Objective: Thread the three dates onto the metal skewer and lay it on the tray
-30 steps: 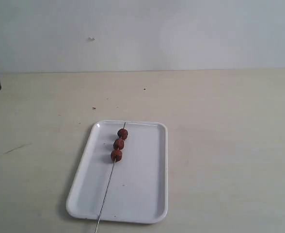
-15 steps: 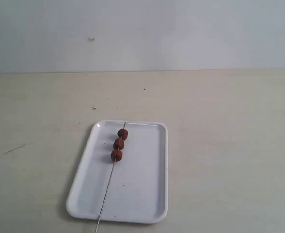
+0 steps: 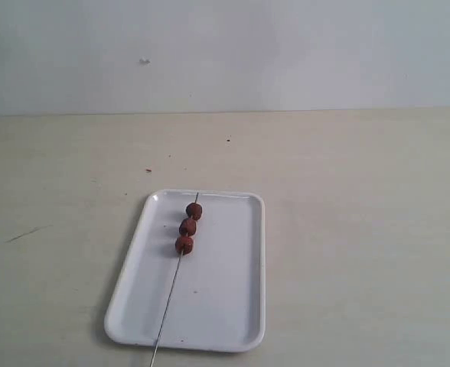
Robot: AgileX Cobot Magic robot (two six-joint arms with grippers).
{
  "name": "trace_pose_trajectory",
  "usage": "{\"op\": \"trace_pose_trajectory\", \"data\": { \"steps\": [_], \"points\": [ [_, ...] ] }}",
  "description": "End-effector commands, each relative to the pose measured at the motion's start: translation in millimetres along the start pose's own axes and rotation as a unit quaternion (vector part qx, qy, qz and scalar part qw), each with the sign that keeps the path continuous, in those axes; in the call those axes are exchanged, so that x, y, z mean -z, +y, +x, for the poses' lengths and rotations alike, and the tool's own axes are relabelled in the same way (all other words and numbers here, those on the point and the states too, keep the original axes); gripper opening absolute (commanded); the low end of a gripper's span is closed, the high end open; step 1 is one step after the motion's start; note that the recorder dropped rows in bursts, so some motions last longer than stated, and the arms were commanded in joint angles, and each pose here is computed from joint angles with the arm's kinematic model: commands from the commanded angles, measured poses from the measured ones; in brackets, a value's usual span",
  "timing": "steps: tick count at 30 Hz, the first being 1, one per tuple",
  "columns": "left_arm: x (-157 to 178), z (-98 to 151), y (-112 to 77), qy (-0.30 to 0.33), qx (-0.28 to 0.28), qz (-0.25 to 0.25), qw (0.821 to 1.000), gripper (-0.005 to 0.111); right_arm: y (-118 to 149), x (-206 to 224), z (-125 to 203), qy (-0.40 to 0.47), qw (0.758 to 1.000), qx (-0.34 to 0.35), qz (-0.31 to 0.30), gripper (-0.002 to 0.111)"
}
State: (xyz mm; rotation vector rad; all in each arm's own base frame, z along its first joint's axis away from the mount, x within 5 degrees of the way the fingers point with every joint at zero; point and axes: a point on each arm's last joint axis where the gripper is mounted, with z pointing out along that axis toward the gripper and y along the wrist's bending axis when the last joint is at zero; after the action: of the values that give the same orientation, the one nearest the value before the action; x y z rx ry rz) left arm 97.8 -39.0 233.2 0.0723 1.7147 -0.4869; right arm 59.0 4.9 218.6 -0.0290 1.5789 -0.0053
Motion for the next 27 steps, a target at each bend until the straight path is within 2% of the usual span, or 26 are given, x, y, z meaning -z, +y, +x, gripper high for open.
{"op": "trace_pose_trajectory", "data": {
  "steps": [1,11,16,21,23,27],
  "points": [
    [0.6,1.1,0.1,-0.002,0.002,0.002,1.000,0.000,-4.2,2.4,10.7,-0.019,0.999,-0.005,0.028,0.000],
    [0.6,1.1,0.1,-0.002,0.002,0.002,1.000,0.000,-4.1,2.4,10.6,-0.020,0.998,-0.043,0.027,0.000],
    [0.6,1.1,0.1,-0.002,0.002,0.002,1.000,0.000,-6.8,2.5,16.5,0.012,0.999,-0.017,0.042,0.000],
    [0.6,1.1,0.1,-0.002,0.002,0.002,1.000,0.000,-9.8,2.9,17.0,0.004,0.980,-0.192,0.060,0.000],
    [0.6,1.1,0.1,-0.002,0.002,0.002,1.000,0.000,-9.8,2.9,17.0,0.001,0.970,-0.237,0.061,0.000],
    [0.6,1.1,0.1,-0.002,0.002,0.002,1.000,0.000,-9.8,2.9,17.0,0.001,0.967,-0.249,0.061,0.000]
  ]
}}
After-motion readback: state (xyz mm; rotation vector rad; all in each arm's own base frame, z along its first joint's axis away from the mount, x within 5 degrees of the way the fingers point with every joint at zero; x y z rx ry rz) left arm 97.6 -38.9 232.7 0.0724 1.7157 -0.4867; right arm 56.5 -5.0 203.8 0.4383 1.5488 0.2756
